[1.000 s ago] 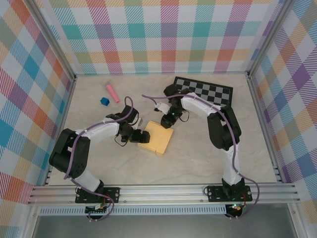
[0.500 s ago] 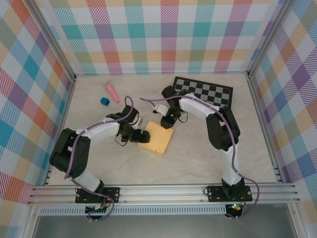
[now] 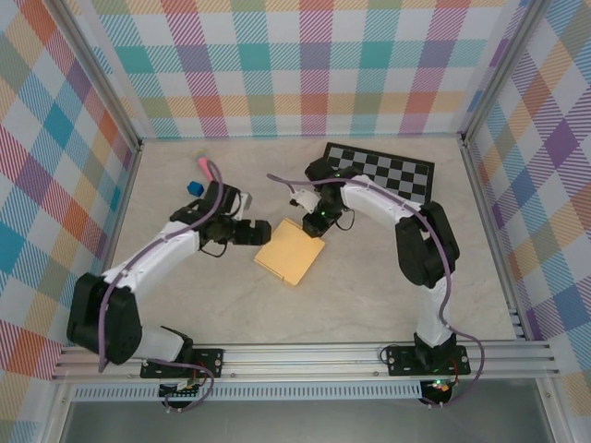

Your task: Fold the paper box

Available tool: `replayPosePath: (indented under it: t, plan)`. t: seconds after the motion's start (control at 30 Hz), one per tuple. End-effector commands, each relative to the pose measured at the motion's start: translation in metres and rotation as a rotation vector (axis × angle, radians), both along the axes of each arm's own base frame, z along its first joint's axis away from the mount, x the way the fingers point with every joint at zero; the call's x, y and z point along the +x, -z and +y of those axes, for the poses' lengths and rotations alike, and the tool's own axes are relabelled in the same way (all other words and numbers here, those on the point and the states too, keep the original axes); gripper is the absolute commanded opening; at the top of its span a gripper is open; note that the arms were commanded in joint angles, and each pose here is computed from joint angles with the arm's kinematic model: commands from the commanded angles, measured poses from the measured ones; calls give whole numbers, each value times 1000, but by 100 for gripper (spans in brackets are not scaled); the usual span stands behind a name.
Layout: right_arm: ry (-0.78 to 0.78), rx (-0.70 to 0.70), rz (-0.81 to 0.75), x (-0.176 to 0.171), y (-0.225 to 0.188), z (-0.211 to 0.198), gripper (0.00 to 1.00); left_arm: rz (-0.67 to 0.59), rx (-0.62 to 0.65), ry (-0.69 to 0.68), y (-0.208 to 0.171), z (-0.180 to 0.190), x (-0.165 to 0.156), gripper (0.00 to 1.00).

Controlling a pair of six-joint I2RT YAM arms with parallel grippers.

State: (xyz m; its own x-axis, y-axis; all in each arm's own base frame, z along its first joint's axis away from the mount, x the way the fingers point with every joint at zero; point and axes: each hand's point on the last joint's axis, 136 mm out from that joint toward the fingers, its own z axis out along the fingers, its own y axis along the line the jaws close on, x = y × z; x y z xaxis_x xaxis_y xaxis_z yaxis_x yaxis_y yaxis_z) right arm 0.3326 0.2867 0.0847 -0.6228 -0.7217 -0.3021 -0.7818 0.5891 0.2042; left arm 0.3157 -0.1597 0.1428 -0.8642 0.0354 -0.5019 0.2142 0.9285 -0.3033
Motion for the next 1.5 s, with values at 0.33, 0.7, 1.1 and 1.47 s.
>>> replayPosePath:
  t: [0.33, 0.7, 1.1, 1.47]
  plan:
    - [420, 134, 231, -31, -22, -52, 10, -544, -102, 526, -46, -49, -24, 100]
    - [537, 217, 412, -44, -20, -69, 11, -877, 257, 1026, -16, -68, -85, 100]
    - [594, 296, 494, -51, -29, -86, 11, -1031, 594, 1339, 1, -71, -83, 100]
    - [594, 358, 588, -65, -35, -89, 12, -1176, 527, 1283, -11, -113, -43, 100]
